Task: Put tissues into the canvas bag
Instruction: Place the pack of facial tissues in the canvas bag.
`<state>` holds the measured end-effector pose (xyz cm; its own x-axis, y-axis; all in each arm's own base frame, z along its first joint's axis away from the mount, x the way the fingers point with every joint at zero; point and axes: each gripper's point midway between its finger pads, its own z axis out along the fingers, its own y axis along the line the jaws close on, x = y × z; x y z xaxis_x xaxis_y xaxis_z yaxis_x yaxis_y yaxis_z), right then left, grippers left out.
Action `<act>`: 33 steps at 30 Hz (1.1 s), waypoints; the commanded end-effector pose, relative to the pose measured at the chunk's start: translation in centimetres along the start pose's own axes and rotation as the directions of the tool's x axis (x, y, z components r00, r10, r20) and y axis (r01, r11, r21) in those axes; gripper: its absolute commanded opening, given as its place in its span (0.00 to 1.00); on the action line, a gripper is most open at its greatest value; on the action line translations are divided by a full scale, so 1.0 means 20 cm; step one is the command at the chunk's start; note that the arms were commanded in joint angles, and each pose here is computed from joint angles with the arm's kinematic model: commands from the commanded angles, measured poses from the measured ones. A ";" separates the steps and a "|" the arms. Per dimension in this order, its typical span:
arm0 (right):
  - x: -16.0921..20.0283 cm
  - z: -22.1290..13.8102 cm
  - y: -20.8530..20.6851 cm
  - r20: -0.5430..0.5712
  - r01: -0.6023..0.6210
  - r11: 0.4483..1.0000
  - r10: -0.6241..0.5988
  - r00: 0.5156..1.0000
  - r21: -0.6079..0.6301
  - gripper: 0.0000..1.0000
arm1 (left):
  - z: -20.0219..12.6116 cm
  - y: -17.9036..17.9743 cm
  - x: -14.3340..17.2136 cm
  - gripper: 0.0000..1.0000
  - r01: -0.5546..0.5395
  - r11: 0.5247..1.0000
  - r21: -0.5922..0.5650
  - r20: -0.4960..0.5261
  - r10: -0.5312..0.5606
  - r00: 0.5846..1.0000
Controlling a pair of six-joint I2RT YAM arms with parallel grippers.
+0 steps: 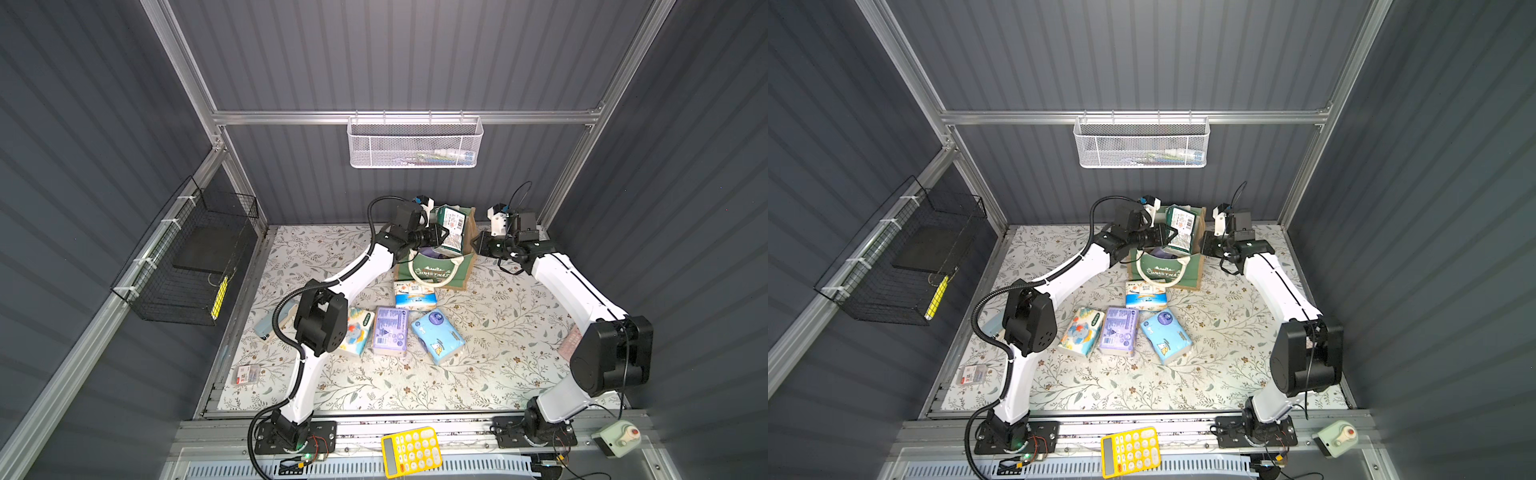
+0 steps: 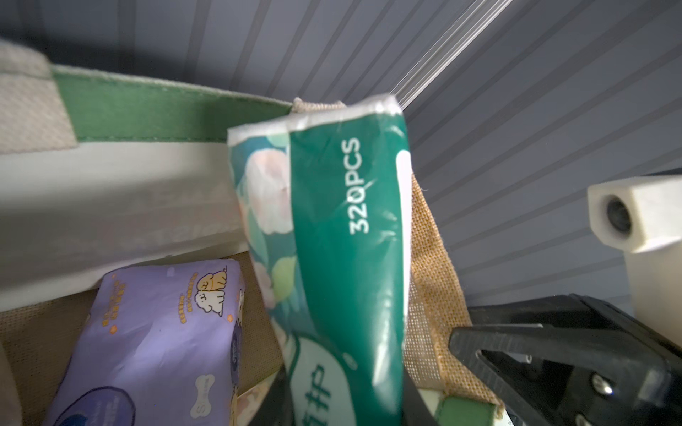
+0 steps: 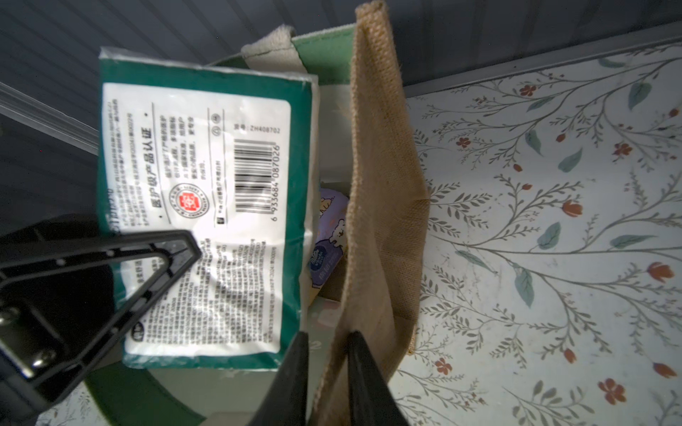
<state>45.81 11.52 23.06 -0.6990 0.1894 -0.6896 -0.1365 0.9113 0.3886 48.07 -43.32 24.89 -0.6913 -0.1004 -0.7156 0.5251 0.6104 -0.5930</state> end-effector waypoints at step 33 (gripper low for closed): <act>0.01 -0.21 0.35 -0.025 0.005 0.984 -0.010 1.000 -0.179 0.00 | 0.20 0.18 0.31 0.42 0.090 0.995 -0.029 -0.209 -0.095 0.973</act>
<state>42.30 14.77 25.42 -0.7409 0.1660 -0.6508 -0.1930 0.8755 0.4430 48.08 -44.51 19.05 -0.7940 -0.0274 -0.6072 0.4604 0.6253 -0.6302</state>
